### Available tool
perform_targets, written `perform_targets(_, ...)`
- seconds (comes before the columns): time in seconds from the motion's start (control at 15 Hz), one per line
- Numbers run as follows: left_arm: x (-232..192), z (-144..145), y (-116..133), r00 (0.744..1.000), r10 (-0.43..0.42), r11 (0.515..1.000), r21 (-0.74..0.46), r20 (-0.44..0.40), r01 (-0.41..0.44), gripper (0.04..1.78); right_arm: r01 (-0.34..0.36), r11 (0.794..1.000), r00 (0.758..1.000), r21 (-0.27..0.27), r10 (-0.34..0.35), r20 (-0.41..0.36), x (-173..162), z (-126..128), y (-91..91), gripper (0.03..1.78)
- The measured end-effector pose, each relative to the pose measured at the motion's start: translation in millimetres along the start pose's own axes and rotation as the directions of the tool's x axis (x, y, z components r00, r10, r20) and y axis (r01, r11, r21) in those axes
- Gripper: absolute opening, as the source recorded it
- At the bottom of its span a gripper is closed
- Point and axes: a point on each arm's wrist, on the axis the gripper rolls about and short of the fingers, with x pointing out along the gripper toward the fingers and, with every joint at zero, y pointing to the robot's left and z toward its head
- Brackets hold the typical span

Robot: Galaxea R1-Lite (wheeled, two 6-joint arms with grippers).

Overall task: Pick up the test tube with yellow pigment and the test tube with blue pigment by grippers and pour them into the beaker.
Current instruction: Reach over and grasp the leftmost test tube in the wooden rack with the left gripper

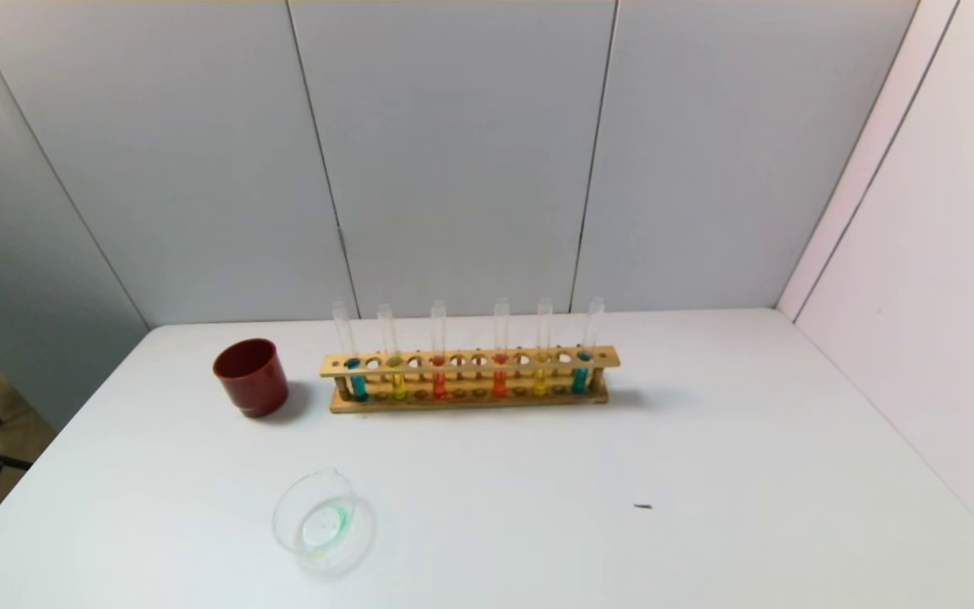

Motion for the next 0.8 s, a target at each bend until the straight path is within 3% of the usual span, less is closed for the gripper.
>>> perform_targets(0.8,0.0,-0.2,0.0,1.0,0.0,1.0,0.009,-0.002,0.0,1.75,-0.001,1.0,1.0,0.0,0.001,0.0,0.0,0.0,0.0,1.7)
